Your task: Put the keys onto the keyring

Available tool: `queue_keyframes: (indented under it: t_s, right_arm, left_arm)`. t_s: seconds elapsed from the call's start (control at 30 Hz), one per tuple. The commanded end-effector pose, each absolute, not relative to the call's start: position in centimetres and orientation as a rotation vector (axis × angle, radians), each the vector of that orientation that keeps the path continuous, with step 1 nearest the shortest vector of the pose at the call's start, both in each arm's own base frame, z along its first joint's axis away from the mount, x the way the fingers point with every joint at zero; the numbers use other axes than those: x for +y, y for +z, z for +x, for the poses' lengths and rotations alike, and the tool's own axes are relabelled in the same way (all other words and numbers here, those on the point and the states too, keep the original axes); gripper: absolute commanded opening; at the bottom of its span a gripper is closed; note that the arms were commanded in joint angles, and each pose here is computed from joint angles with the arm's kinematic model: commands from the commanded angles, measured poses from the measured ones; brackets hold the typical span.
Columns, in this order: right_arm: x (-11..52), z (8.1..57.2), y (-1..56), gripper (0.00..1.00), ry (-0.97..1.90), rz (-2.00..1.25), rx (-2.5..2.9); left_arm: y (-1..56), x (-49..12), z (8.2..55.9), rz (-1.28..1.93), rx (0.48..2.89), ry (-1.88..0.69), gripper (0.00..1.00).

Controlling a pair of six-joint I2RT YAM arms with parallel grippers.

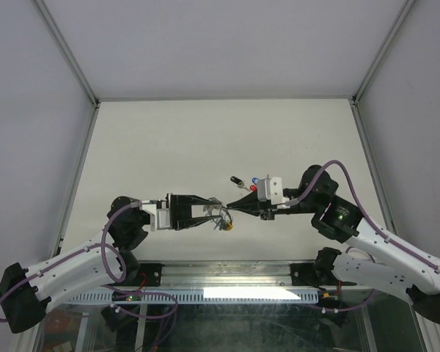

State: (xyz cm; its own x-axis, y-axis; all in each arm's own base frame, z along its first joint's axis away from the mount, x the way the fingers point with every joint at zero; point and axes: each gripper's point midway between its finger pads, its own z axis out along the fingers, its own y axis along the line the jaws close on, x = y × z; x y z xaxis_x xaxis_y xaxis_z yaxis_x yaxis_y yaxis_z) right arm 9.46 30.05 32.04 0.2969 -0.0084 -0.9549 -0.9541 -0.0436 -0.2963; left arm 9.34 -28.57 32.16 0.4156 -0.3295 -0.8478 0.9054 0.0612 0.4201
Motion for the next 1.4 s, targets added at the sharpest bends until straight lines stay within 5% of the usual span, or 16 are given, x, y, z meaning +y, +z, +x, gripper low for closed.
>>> queue_keyframes:
  t_s: [0.0, 0.27, 0.6, 0.87, 1.37]
  right_arm:
    - [29.1, 9.8, 33.5, 0.00, 0.945, -1.365, 0.985]
    - [28.8, 10.9, 31.6, 0.00, 0.913, -1.426, 1.240]
    - [26.7, 12.4, 25.5, 0.00, 0.775, -1.491, 1.762]
    - [25.5, 14.8, 21.8, 0.00, 0.570, -1.416, 2.105]
    - [25.2, 14.9, 18.4, 0.00, 0.605, -1.319, 2.372]
  left_arm:
    - [33.2, -28.5, 9.9, 1.130, 0.643, -0.998, 0.32]
    - [32.0, -28.6, 12.3, 1.052, 0.845, -0.991, 0.31]
    - [31.2, -27.4, 16.5, 0.711, 1.202, -1.032, 0.49]
    - [29.1, -28.0, 17.7, 0.653, 1.348, -1.045, 0.48]
    - [24.1, -29.6, 18.3, 0.698, 1.442, -1.057, 0.42]
